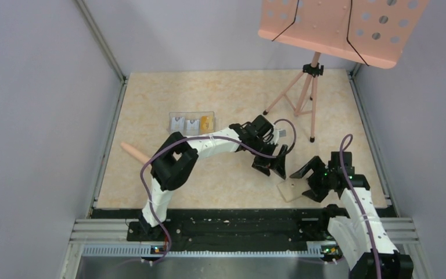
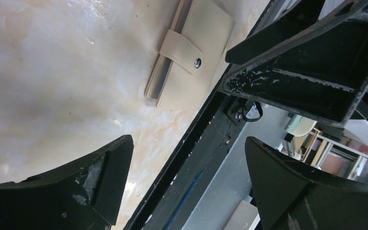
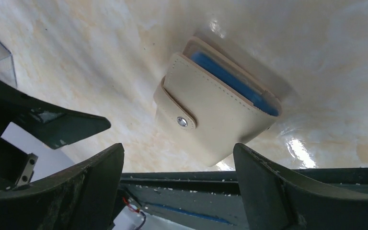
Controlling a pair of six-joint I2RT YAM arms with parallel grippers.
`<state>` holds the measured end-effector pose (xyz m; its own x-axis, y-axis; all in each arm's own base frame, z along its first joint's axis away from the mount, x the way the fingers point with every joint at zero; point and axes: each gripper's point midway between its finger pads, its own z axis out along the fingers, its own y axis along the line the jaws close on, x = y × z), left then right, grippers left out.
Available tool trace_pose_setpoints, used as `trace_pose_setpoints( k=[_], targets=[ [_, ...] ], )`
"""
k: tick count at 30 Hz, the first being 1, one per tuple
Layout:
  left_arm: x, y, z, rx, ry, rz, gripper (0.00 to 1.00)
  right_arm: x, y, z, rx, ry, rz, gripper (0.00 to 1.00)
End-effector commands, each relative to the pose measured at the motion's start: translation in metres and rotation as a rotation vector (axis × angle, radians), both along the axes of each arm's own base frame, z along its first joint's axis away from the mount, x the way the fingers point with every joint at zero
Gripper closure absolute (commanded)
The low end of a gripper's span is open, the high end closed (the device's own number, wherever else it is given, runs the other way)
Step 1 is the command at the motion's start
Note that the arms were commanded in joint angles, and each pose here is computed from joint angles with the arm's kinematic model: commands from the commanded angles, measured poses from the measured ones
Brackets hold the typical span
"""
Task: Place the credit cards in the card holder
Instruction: Pick up the card holder from the corner of the board.
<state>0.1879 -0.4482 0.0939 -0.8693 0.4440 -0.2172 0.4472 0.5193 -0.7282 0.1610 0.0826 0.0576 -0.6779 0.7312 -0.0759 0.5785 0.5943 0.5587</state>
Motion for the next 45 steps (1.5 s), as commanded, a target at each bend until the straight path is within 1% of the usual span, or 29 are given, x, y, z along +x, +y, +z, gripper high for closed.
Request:
trace_pose_setpoints(
  k=[1, 3, 7, 10, 12, 14, 15, 18, 23, 24, 26, 28, 30, 32, 36, 39, 43, 45],
  targets=[
    [-0.003, -0.012, 0.000, -0.046, 0.047, -0.043, 0.09, -0.006, 0.008, -0.001, 0.081, 0.049, -0.051, 0.18],
    [-0.005, -0.009, -0.009, -0.026, 0.059, -0.054, 0.09, -0.011, 0.006, -0.003, 0.069, 0.083, -0.070, 0.18],
    [-0.012, -0.004, -0.024, -0.001, 0.104, -0.081, 0.10, -0.020, -0.005, -0.004, 0.001, 0.112, -0.101, 0.19],
    [-0.015, -0.004, -0.026, -0.002, 0.124, -0.095, 0.11, -0.026, -0.016, -0.013, -0.062, 0.132, -0.131, 0.21],
    [-0.017, -0.007, -0.027, -0.015, 0.150, -0.106, 0.12, -0.025, -0.023, -0.021, -0.101, 0.136, -0.147, 0.21],
    [-0.018, -0.009, -0.029, -0.013, 0.173, -0.114, 0.15, -0.017, -0.024, -0.026, -0.109, 0.107, -0.146, 0.26],
    [-0.017, -0.009, -0.031, -0.011, 0.180, -0.116, 0.15, -0.016, -0.025, -0.029, -0.111, 0.106, -0.146, 0.27],
    [-0.011, -0.008, -0.039, 0.007, 0.174, -0.112, 0.16, -0.015, -0.027, -0.036, -0.130, 0.122, -0.123, 0.27],
    [0.002, -0.010, -0.050, 0.003, 0.240, -0.089, 0.19, 0.006, -0.025, -0.038, -0.130, 0.045, -0.061, 0.28],
    [0.004, -0.012, -0.049, -0.002, 0.244, -0.086, 0.20, 0.013, -0.021, -0.037, -0.112, 0.016, -0.043, 0.30],
    [0.011, -0.016, -0.046, -0.013, 0.249, -0.076, 0.22, 0.028, -0.019, -0.032, -0.102, -0.024, -0.015, 0.32],
    [0.016, -0.018, -0.041, -0.024, 0.253, -0.064, 0.25, 0.045, -0.017, -0.024, -0.101, -0.069, 0.046, 0.32],
    [0.022, -0.020, -0.038, -0.035, 0.255, -0.044, 0.29, 0.054, -0.014, -0.023, -0.103, -0.065, 0.120, 0.32],
    [0.025, -0.020, -0.041, -0.024, 0.274, -0.018, 0.35, 0.061, -0.012, -0.025, -0.097, -0.048, 0.193, 0.37],
    [0.024, -0.017, -0.049, 0.014, 0.300, 0.038, 0.45, 0.059, -0.006, -0.041, -0.061, 0.016, 0.279, 0.58],
    [0.021, -0.008, -0.049, 0.027, 0.290, 0.058, 0.45, 0.061, -0.003, -0.041, -0.043, -0.001, 0.297, 0.75],
    [0.022, 0.015, -0.034, 0.057, 0.187, 0.047, 0.41, 0.067, -0.002, -0.029, -0.055, -0.067, 0.318, 1.00],
    [0.021, 0.027, -0.028, 0.064, 0.130, 0.059, 0.39, 0.067, -0.002, -0.022, -0.069, -0.097, 0.331, 1.00]
  ],
)
